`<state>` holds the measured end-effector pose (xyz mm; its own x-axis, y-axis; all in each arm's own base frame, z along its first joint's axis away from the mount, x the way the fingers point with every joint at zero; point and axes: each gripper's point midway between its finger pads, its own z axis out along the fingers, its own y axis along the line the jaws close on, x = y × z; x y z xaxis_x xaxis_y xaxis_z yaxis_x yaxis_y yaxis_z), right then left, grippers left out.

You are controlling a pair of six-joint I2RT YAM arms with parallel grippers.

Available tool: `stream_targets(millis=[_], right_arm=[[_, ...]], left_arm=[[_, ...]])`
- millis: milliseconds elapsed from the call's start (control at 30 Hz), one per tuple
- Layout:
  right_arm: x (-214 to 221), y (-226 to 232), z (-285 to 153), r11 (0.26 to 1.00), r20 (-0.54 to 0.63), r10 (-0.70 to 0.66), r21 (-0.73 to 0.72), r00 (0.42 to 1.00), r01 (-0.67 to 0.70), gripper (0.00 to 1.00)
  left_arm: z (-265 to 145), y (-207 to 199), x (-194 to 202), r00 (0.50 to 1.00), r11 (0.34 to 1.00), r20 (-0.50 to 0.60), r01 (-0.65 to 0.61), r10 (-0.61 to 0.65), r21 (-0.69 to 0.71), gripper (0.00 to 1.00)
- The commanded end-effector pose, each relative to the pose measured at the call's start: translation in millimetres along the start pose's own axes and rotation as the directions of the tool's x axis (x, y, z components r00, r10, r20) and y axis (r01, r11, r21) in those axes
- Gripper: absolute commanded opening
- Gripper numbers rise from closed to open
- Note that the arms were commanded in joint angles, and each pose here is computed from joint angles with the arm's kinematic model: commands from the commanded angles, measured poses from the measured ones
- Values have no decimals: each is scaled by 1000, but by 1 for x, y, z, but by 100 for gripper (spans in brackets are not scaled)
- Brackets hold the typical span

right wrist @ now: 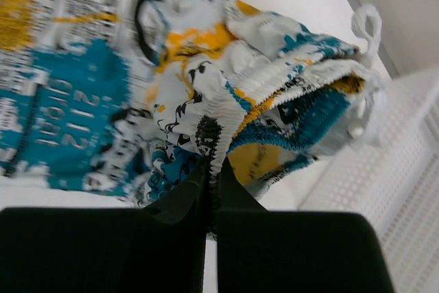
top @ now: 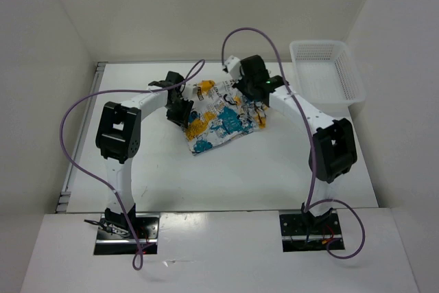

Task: Fold and stack the shorts
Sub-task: Fold the shorts

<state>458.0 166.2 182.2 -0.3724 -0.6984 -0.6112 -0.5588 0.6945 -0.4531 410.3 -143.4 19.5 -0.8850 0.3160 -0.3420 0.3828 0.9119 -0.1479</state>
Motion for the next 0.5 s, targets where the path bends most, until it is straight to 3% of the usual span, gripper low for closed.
stream_targets(millis=[0,233,467], right_arm=[[-56,25,-3,997,95,-74,3,993,74,1],[-113,119,-1,976,197,-170,-104,965,193,1],[-113,193,-16,913,238,-217,-295,947,283,1]], left_arm=[[27,-9,7,999,997,-45,6,-3,78,41],[28,-12,5,999,995,-43,7,-3,96,29],[23,17,0,997,992,-19,76,-75,102,25]])
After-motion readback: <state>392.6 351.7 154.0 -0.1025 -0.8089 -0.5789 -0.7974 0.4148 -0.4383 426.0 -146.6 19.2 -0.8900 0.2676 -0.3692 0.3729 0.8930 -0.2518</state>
